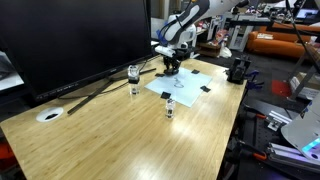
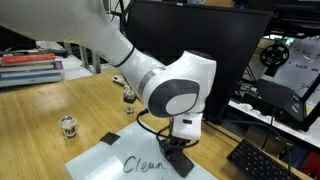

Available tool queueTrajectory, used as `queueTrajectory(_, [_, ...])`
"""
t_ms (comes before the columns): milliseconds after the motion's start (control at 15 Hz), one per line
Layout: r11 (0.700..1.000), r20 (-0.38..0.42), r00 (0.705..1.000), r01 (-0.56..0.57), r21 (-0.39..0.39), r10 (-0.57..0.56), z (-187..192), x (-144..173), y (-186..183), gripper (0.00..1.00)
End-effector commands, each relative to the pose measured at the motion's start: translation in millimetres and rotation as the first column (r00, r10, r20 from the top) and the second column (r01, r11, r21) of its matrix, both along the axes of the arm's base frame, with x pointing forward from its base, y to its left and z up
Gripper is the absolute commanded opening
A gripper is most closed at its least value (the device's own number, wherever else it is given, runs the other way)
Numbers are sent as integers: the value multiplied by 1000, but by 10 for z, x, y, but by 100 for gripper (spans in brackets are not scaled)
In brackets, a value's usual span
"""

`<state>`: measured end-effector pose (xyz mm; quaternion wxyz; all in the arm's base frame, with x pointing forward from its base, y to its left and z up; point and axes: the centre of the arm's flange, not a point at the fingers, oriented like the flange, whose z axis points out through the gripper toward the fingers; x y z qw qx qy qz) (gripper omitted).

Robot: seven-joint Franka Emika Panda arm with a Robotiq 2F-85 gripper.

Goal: Use the duster to clean the whiteboard

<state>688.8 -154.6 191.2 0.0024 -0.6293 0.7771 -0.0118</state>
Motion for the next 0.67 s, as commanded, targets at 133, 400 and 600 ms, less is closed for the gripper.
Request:
queueTrajectory(133, [964,22,964,266,-7,-266,-120,12,-80,28])
queueTrajectory(400, [941,9,941,337,4,-337,-226,7,-221,28])
queueTrajectory(600, [935,-7,935,355,22,-355,-293,31,-201,28])
